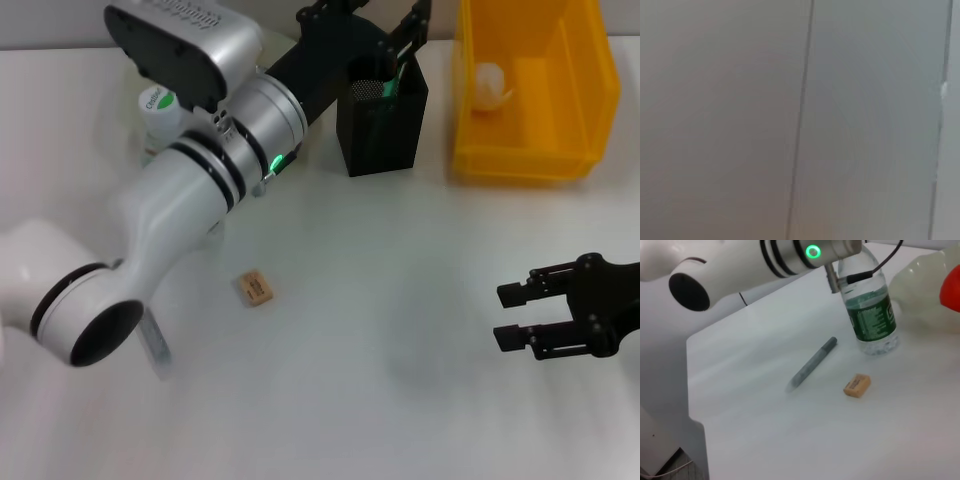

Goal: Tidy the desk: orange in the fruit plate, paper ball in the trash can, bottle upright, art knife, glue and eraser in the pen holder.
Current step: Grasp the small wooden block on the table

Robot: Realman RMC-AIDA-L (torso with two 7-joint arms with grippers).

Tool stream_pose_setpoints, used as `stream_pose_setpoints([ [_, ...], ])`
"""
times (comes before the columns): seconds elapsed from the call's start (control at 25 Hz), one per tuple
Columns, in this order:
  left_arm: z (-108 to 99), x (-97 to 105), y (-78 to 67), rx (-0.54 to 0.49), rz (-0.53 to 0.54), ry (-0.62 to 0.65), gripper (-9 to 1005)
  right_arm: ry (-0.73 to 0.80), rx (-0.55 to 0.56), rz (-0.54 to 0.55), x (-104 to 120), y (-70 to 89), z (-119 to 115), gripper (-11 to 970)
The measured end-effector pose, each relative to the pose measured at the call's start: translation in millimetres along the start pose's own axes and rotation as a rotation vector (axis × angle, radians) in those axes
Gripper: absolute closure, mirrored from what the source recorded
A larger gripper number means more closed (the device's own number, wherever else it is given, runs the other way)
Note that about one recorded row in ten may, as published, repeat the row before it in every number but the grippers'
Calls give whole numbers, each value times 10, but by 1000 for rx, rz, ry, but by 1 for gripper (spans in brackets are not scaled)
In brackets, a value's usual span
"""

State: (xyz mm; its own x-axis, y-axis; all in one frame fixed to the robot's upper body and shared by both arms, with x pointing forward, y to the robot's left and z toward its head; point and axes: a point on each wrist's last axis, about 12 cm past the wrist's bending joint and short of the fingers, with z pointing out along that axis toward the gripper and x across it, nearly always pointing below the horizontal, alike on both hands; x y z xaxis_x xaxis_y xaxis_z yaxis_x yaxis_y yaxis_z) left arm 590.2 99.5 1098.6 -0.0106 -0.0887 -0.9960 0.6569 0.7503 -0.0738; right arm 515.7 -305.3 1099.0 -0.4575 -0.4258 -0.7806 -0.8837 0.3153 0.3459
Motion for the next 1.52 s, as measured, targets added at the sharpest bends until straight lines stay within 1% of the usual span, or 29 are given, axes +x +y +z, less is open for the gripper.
stream_pose_setpoints([
  [0.08, -54, -5, -31, 38, -9, -20, 338, 0, 2, 0, 0, -3, -7, 345],
  [0.16, -133, -30, -90, 124, -18, -44, 338, 0, 3, 0, -1, -4, -13, 345],
  [0.2, -143, -37, -95, 137, -16, -48, 338, 0, 3, -1, -1, -5, -14, 345],
  [0.28, -202, -78, -115, 214, -28, -55, 337, 0, 5, -1, -2, -8, -15, 345],
  [0.36, -248, -115, -109, 261, -33, -50, 337, 0, 6, -1, -1, -8, -16, 345],
  [0.44, -316, -160, -70, 297, -45, -37, 337, 0, 7, -1, -1, -10, -22, 345],
  [0.48, -368, -184, -28, 310, -49, -25, 337, 0, 8, -1, -2, -11, -24, 345],
  [0.68, -608, -268, 110, 353, -42, 36, 338, -7, 13, 0, -10, -11, -45, 345],
  [0.8, -835, -331, 213, 391, -56, 103, 338, -11, 15, 0, -18, -14, -50, 345],
  [1.0, -1132, -397, 325, 449, -67, 203, 337, -27, 21, -8, -56, -29, -51, 344],
  [1.04, -1163, -402, 331, 460, -64, 220, 337, -29, 21, -10, -67, -33, -49, 344],
  [1.24, -1342, -412, 471, 458, -74, 333, 337, -30, 20, -10, -77, -34, -45, 344],
  [1.28, -1342, -412, 471, 458, -74, 333, 337, -30, 19, -9, -77, -34, -45, 344],
  [1.32, -1401, -384, 526, 449, -76, 386, 337, -30, 19, -8, -77, -34, -45, 344],
  [1.48, -1424, -286, 566, 433, -60, 507, 338, -31, 17, -6, -76, -31, -46, 344],
  [1.52, -1424, -286, 566, 433, -60, 507, 338, -33, 16, -6, -77, -29, -50, 344],
])
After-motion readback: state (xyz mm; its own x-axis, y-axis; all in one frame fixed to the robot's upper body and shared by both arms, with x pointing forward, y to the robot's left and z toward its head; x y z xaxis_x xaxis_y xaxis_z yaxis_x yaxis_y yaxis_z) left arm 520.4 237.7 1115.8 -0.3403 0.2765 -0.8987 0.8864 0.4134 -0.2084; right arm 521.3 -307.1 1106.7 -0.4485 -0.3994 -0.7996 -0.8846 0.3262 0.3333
